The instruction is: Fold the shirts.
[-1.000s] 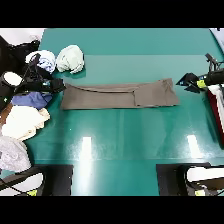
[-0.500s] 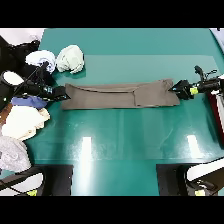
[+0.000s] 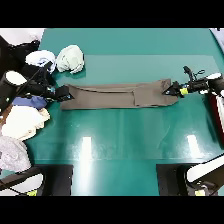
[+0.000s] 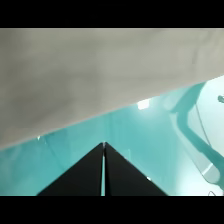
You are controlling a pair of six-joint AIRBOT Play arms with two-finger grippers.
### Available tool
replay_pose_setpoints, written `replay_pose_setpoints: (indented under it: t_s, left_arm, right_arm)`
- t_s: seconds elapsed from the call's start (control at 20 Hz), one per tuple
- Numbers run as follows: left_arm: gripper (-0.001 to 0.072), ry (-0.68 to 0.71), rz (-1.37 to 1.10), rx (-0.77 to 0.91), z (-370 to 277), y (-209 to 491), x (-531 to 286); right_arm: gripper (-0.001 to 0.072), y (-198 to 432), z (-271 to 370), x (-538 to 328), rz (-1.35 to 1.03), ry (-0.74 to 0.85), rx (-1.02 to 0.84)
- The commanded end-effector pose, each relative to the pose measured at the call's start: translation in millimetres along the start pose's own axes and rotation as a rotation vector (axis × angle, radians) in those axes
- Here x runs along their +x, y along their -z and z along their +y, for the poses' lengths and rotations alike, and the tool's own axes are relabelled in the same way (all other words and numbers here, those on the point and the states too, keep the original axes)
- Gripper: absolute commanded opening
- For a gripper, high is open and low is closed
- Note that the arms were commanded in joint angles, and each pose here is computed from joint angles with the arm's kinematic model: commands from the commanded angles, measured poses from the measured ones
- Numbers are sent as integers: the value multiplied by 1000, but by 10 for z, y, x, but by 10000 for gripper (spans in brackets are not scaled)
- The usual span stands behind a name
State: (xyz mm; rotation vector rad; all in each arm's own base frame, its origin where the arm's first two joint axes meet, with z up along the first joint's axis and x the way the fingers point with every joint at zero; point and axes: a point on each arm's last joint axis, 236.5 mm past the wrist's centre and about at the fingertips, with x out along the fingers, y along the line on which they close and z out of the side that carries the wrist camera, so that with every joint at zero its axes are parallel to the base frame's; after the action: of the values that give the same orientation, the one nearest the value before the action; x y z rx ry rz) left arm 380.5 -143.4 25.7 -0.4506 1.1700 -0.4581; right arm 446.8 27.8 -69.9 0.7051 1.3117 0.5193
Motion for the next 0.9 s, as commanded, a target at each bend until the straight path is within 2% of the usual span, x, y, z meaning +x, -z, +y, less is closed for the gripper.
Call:
replay_pose_setpoints:
  t_s: [0.0, 0.25, 0.5, 0.7, 0.85]
  left_arm:
    - [22, 26, -39, 64, -372, -106, 256]
    - [22, 99, 55, 213, -1070, -230, 957]
    - [22, 134, 111, 205, -1403, -367, 1746]
    - [22, 138, 156, 185, -1453, -269, 2145]
    - [23, 148, 158, 168, -1459, -245, 2282]
  right_arm:
    - [16, -56, 173, -71, -29, -4, -64]
    - [12, -99, 832, -580, -126, -4, -155]
    - [12, -67, 1945, -948, -144, -52, -344]
    - [12, 30, 2723, -841, -135, -89, -485]
    - [11, 156, 3063, -669, -115, -113, -549]
